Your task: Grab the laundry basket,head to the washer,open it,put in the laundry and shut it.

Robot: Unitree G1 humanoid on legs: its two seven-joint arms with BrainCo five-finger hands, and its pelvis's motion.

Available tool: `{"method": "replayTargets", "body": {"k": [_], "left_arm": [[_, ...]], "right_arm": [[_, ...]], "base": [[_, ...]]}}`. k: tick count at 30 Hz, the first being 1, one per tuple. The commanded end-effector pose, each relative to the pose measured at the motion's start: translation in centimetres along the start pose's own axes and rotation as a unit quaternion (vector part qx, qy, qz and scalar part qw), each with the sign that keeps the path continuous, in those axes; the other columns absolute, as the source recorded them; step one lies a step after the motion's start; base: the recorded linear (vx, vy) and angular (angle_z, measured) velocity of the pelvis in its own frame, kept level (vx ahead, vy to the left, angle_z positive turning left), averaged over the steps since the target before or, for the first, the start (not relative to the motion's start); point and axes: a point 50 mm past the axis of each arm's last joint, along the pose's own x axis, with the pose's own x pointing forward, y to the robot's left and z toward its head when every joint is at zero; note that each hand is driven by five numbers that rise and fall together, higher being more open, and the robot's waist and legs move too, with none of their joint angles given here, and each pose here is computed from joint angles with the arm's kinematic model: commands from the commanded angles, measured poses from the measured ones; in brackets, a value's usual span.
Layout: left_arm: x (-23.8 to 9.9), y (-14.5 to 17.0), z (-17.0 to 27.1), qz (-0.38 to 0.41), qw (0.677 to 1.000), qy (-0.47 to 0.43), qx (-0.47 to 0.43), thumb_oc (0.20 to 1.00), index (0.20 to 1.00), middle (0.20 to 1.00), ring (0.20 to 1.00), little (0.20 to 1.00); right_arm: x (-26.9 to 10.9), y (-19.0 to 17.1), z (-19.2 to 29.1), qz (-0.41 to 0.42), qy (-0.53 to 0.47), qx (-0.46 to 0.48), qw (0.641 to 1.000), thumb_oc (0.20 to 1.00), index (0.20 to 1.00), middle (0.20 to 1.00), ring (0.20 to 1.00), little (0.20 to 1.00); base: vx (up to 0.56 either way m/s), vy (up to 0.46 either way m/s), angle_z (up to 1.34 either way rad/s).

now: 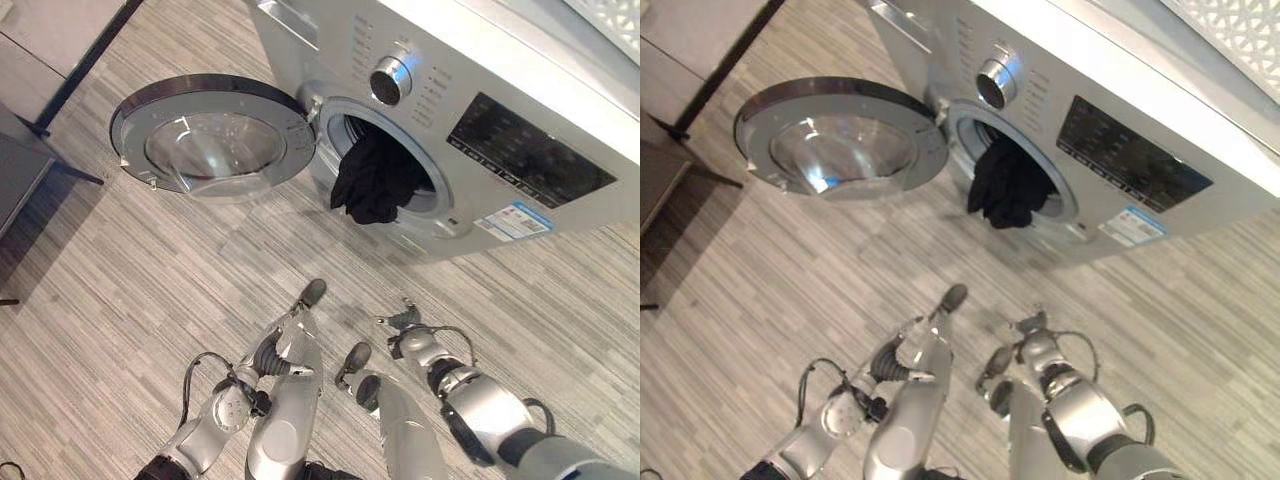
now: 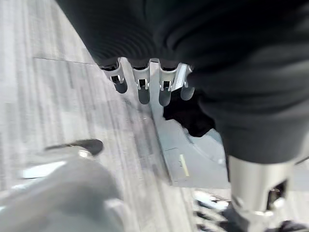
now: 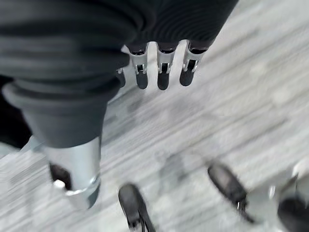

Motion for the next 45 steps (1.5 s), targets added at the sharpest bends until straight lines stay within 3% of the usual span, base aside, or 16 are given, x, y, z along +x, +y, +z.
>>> {"method": "replayTargets", "body": {"k": [1, 8, 15, 22, 26, 28, 33, 45], "left_arm": [[-0.7, 0.2, 2.1, -0.004, 0.998, -0.054, -0.023, 1.000, 1.000, 1.000, 1.000, 1.000], [-1.5, 1.4, 1.1, 0.030, 0.999, -0.034, -0.020, 1.000, 1.000, 1.000, 1.000, 1.000], [-1.2, 1.7, 1.8, 0.077, 0.996, -0.048, -0.003, 1.000, 1.000, 1.000, 1.000, 1.000], [0.0, 1.0, 3.5, 0.078, 0.993, -0.084, 0.007, 1.000, 1.000, 1.000, 1.000, 1.000], [0.1, 1.0, 3.6, 0.078, 0.993, -0.085, 0.007, 1.000, 1.000, 1.000, 1.000, 1.000], [1.5, 0.4, 5.2, 0.077, 0.991, -0.109, 0.007, 1.000, 1.000, 1.000, 1.000, 1.000], [2.7, 0.0, 6.4, 0.083, 0.989, -0.124, -0.009, 1.000, 1.000, 1.000, 1.000, 1.000], [3.4, 0.1, 7.8, 0.090, 0.984, -0.154, -0.008, 1.000, 1.000, 1.000, 1.000, 1.000]], "right_arm": [[0.1, -0.5, -0.2, -0.018, 0.017, 0.058, 0.998, 1.000, 1.000, 1.000, 1.000, 1.000], [0.5, -1.9, 0.8, -0.054, 0.013, 0.111, 0.992, 1.000, 1.000, 1.000, 1.000, 1.000], [1.3, -7.3, 6.8, -0.148, -0.026, 0.230, 0.962, 1.000, 1.000, 1.000, 1.000, 1.000], [1.3, -12.9, 9.1, -0.220, -0.043, 0.309, 0.924, 1.000, 1.000, 1.000, 1.000, 1.000], [1.3, -13.0, 9.1, -0.221, -0.043, 0.310, 0.924, 1.000, 1.000, 1.000, 1.000, 1.000], [1.0, -15.7, 9.1, -0.256, -0.014, 0.422, 0.869, 1.000, 1.000, 1.000, 1.000, 1.000], [1.2, -14.6, 8.8, -0.228, 0.011, 0.496, 0.838, 1.000, 1.000, 1.000, 1.000, 1.000], [-0.4, -20.9, 12.6, -0.269, -0.090, 0.525, 0.802, 1.000, 1.000, 1.000, 1.000, 1.000]], "base": [[0.01, 0.217, 0.28], [0.04, 0.180, -0.25], [0.00, 0.065, 0.16], [0.01, 0.013, 0.03], [0.01, -0.001, 0.15], [0.06, 0.025, 0.00], [0.04, 0.024, 0.12], [0.05, -0.008, 0.07]]}}
